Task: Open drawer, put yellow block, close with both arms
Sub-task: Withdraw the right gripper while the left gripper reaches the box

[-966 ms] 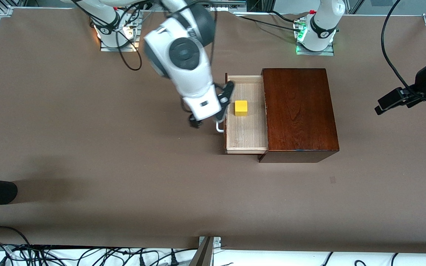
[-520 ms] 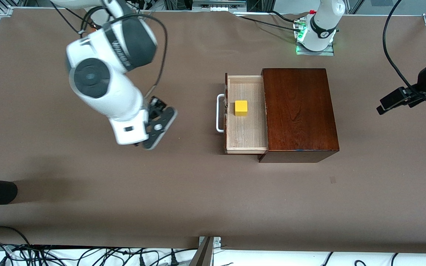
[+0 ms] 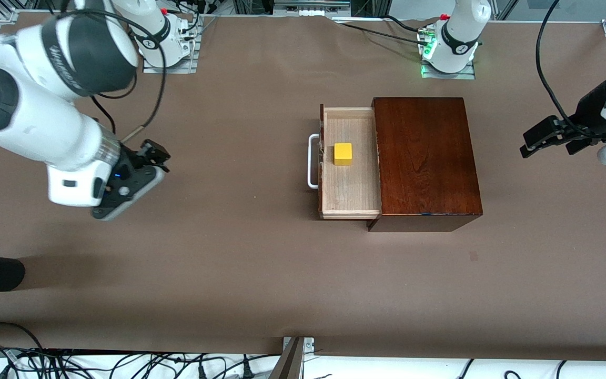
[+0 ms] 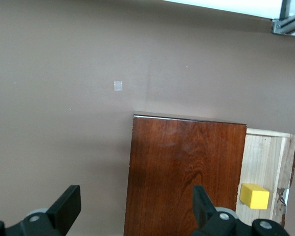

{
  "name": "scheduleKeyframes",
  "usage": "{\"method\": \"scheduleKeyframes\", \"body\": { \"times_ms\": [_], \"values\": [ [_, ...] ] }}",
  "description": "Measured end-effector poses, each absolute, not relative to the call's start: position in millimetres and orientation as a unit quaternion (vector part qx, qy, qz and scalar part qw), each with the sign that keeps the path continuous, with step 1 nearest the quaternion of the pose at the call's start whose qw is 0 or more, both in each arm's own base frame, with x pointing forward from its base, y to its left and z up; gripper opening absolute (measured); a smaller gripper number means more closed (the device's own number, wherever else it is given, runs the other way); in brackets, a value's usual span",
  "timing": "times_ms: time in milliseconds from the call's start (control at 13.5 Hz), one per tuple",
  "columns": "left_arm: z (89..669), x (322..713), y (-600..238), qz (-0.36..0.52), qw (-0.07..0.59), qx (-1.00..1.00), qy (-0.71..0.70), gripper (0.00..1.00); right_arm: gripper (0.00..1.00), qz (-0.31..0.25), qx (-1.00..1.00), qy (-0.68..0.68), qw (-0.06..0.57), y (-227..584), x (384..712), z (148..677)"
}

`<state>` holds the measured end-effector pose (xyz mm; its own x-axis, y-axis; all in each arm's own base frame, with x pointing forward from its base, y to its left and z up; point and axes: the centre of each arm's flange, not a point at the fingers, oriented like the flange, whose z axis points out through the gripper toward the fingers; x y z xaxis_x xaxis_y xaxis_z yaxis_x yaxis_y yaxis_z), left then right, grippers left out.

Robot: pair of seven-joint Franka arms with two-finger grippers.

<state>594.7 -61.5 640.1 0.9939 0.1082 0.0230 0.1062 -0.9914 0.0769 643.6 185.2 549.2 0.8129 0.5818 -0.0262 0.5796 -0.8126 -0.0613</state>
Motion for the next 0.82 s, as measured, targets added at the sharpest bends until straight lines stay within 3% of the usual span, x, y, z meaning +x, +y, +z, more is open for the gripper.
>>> {"method": "scheduleKeyframes", "body": {
  "times_ms": [446,818],
  "values": [
    [636.5,580.7,-134.4,0.000,0.046,0.999,0.014,1.00,1.00,0.019,-0.987,-0.158,0.024,106.0,609.1,571.6],
    [627.8,555.6,-220.5,-0.016,0.055,0.993,0.103,1.00,1.00,0.023,-0.999,-0.042,0.009,42.5,591.3,574.6]
  ]
}}
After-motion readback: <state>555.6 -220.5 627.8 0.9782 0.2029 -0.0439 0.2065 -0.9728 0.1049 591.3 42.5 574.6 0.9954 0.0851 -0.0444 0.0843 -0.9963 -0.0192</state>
